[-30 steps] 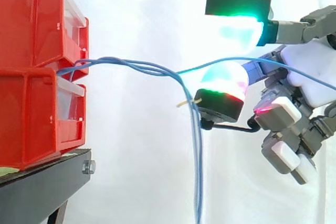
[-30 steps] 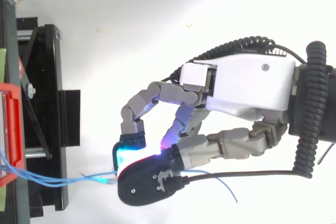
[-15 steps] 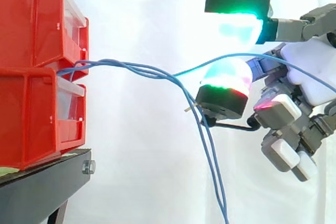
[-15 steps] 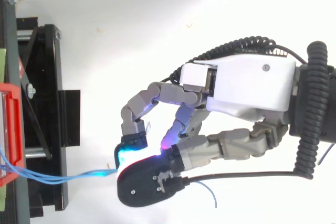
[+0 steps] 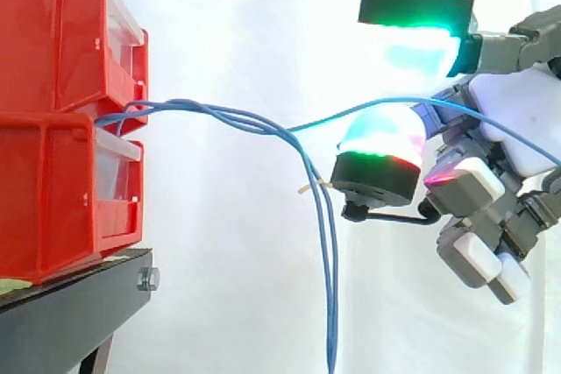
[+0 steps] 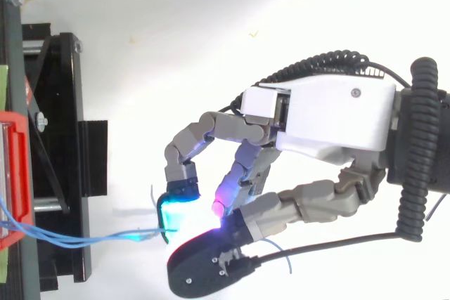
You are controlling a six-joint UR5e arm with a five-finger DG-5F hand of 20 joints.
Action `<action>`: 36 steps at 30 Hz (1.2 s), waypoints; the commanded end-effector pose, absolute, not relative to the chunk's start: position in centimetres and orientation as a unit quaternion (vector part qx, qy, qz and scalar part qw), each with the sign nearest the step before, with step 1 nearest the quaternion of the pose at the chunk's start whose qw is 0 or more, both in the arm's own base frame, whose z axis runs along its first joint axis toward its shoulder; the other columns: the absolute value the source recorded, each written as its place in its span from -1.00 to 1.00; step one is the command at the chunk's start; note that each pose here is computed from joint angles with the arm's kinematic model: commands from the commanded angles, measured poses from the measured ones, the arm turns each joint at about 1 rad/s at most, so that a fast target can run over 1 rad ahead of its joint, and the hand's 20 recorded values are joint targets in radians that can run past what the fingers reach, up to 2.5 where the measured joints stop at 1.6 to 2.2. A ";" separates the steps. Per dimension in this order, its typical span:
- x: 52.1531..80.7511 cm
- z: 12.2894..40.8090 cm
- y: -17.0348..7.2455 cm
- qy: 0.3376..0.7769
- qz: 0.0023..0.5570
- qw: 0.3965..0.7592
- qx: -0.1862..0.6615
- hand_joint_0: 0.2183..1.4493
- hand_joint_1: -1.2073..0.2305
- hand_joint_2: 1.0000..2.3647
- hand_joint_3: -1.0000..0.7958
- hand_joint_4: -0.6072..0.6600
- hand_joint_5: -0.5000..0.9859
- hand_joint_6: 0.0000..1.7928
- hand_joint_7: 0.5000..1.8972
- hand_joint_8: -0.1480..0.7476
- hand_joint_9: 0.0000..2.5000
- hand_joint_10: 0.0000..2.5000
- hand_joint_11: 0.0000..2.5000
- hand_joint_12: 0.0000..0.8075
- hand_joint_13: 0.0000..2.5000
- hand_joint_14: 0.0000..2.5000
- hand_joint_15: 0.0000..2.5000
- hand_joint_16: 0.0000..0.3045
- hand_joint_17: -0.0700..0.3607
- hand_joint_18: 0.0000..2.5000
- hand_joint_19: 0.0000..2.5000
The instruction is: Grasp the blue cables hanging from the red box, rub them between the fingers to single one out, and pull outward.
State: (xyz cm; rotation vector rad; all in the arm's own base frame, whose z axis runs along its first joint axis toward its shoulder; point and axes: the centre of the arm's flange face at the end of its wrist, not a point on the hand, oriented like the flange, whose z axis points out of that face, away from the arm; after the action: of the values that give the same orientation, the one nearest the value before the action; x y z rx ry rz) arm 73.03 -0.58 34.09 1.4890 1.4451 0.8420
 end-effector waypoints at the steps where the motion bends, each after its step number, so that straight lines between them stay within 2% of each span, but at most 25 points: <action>1: 73.1 34.0 -0.6 0.581 0.338 0.436 0.598 -0.50 -0.29 -1.00 -0.44 -0.03 -0.47 -0.05 -0.18 -0.15 -0.08 -0.98 -0.44 -0.16 -0.22 -0.98 -0.48 -0.69 -0.19 -0.34 -0.49; 5: 73.0 34.1 -0.6 0.581 0.338 0.436 0.599 -0.42 -0.32 -0.99 -0.31 -0.07 -0.47 -0.04 -0.08 -0.17 -0.07 -0.98 -0.44 -0.19 -0.22 -0.98 -0.47 -0.71 -0.21 -0.35 -0.48; 8: 73.0 34.1 -0.6 0.581 0.338 0.435 0.599 -0.41 -0.38 -0.98 -0.19 -0.02 -0.47 -0.03 -0.01 -0.13 -0.06 -0.98 -0.44 -0.13 -0.20 -0.98 -0.49 -0.68 -0.17 -0.30 -0.51; 13: 73.0 34.1 -0.6 0.581 0.337 0.435 0.599 -0.38 -0.46 -0.98 -0.02 -0.02 -0.47 0.01 -0.05 -0.12 -0.06 -0.98 -0.44 -0.13 -0.19 -0.98 -0.49 -0.68 -0.17 -0.29 -0.52; 18: 73.0 34.1 -0.6 0.581 0.337 0.435 0.599 -0.38 -0.45 -0.98 -0.04 0.00 -0.47 0.02 -0.11 -0.11 -0.06 -0.98 -0.43 -0.14 -0.19 -0.98 -0.49 -0.68 -0.17 -0.28 -0.52; 22: 73.0 34.0 -0.6 0.582 0.337 0.435 0.599 -0.48 -0.31 -1.00 -0.41 0.01 -0.48 -0.01 -0.13 -0.15 -0.07 -0.98 -0.43 -0.17 -0.21 -0.98 -0.47 -0.70 -0.20 -0.33 -0.49; 24: 73.0 34.0 -0.6 0.582 0.337 0.435 0.599 -0.51 -0.25 -1.00 -0.44 0.01 -0.47 -0.01 -0.14 -0.14 -0.06 -0.98 -0.43 -0.16 -0.21 -0.98 -0.47 -0.69 -0.19 -0.33 -0.49; 32: 73.0 34.1 -0.6 0.582 0.338 0.436 0.598 -0.51 -0.21 -1.00 -0.44 0.00 -0.47 -0.02 -0.12 -0.13 -0.06 -0.98 -0.44 -0.16 -0.20 -0.98 -0.48 -0.69 -0.19 -0.32 -0.49; 36: 73.0 34.0 -0.6 0.581 0.337 0.435 0.599 -0.42 -0.29 -0.99 -0.28 -0.01 -0.46 -0.02 -0.07 -0.17 -0.06 -0.98 -0.42 -0.18 -0.21 -0.98 -0.47 -0.71 -0.22 -0.34 -0.48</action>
State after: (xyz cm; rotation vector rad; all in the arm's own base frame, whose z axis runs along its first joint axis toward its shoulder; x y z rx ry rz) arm 73.00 -0.59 34.07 1.4902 1.4477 0.8393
